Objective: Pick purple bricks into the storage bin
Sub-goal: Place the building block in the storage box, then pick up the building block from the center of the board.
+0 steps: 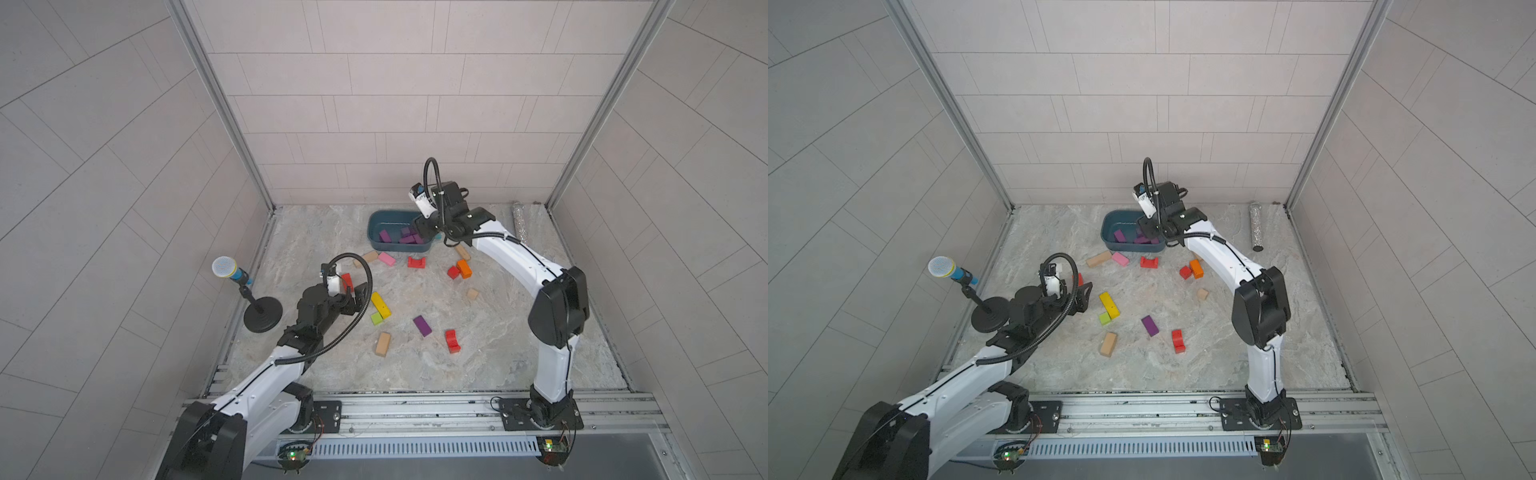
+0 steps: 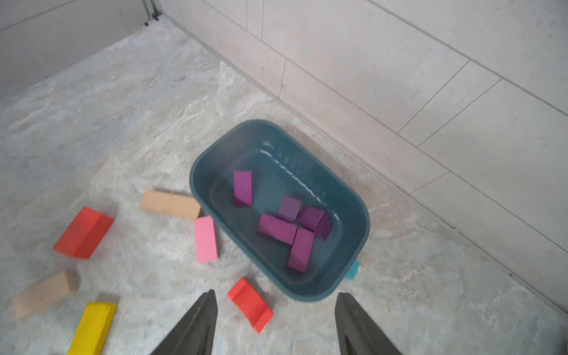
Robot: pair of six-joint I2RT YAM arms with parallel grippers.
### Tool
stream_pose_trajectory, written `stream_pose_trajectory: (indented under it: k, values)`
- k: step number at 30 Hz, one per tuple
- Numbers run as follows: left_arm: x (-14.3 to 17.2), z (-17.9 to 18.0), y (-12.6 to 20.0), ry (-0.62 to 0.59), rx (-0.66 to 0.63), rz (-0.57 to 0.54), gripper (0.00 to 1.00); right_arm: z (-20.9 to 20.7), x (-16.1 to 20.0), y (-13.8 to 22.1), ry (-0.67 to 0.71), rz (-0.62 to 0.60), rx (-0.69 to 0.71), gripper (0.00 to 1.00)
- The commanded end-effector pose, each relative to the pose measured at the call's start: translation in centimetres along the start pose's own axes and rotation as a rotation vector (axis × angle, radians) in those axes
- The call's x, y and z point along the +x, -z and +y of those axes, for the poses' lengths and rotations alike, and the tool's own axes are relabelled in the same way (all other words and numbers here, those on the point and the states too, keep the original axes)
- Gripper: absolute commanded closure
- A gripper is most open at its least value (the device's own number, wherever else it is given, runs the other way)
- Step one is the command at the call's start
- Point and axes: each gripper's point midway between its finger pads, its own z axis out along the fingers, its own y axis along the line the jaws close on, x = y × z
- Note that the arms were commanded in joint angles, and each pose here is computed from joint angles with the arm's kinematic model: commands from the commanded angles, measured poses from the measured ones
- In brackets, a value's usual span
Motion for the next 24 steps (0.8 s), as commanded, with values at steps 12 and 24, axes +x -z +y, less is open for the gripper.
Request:
stream_pose_trajectory:
  k: [12,24]
  values:
    - [-1.5,-0.4,0.1,-0.002,0.020,-0.046,0.00,10.0,14.8,2.5,0.023,0.145,-0.097,0.34]
    - [-1.6,-0.5,0.3,0.002,0.024,-0.050,0.00,13.8,21.5,2.9,0.009,0.244,-0.134,0.38]
